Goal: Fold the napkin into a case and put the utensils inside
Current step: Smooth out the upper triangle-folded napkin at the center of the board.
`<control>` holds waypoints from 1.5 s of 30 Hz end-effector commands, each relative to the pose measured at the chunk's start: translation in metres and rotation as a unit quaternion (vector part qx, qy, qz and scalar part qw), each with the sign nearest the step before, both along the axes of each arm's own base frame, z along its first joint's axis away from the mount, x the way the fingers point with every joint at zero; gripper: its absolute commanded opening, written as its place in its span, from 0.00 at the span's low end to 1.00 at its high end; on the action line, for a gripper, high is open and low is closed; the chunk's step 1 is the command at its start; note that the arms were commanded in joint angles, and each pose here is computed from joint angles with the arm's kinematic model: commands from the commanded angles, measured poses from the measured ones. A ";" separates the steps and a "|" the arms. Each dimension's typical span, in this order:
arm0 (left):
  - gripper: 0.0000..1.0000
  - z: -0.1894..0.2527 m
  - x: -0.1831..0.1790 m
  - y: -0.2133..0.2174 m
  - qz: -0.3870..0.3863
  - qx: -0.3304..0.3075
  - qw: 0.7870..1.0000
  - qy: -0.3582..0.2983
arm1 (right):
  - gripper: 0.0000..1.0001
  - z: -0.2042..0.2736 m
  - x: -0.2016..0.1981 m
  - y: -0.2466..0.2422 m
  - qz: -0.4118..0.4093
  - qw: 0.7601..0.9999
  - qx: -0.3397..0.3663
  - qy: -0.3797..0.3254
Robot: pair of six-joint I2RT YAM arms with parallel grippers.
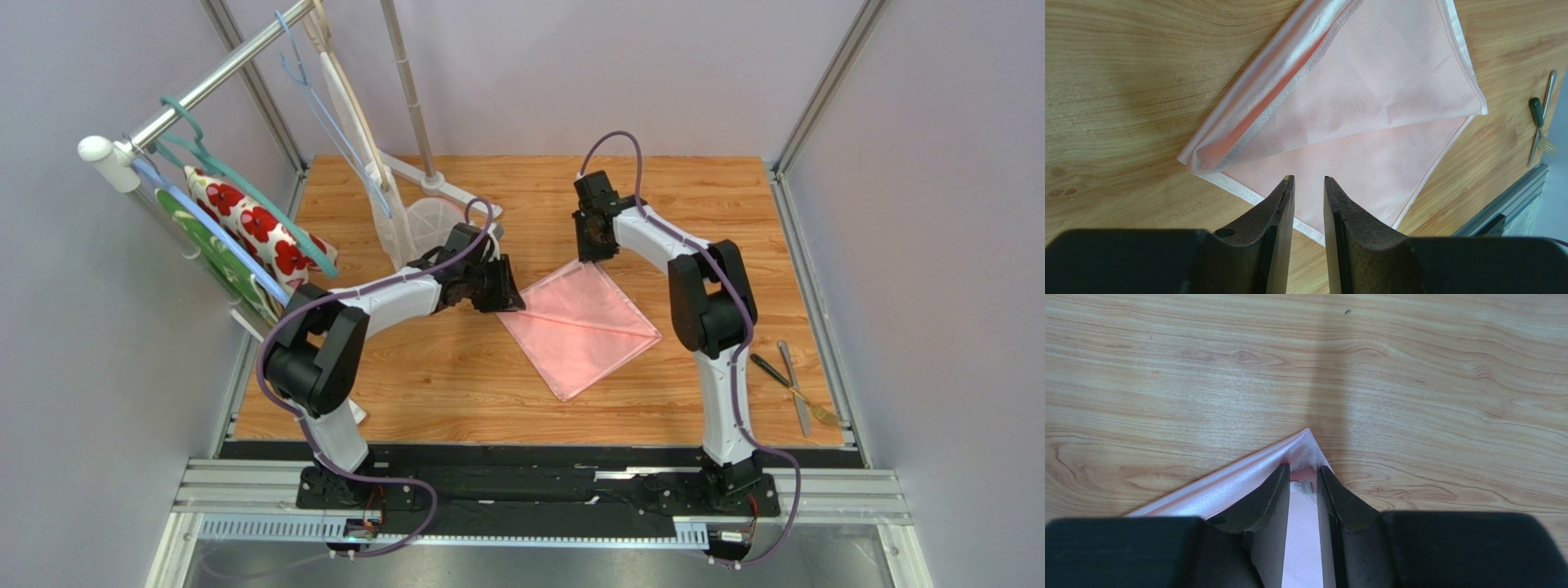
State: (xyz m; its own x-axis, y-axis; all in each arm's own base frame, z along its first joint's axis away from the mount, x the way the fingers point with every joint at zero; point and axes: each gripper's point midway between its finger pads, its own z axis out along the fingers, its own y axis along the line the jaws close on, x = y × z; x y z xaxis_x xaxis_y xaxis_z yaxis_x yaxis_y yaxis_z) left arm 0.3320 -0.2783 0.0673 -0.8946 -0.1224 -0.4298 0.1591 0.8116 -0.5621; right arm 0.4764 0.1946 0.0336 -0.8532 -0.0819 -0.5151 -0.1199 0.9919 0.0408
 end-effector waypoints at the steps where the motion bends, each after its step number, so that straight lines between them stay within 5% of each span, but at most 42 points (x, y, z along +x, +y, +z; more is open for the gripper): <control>1: 0.33 0.015 0.009 -0.006 -0.001 -0.016 1.000 -0.019 | 0.26 0.010 0.009 0.009 0.011 1.000 0.010 -0.016; 9: 0.33 0.012 0.011 -0.007 0.002 -0.014 1.000 -0.019 | 0.00 0.024 0.013 0.019 0.024 0.999 0.016 -0.034; 45: 0.33 -0.014 0.058 -0.003 0.042 0.005 0.999 -0.002 | 0.00 0.017 0.035 0.020 0.036 0.997 0.033 -0.051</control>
State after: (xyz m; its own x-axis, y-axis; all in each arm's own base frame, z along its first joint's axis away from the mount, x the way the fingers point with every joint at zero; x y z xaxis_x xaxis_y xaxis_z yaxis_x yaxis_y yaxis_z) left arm 0.3731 -0.2858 0.0465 -0.8997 -0.1652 -0.4041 0.0991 0.8242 -0.5575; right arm 0.4942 0.2103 0.0410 -0.8215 -0.1167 -0.5581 -0.1861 0.9801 0.0691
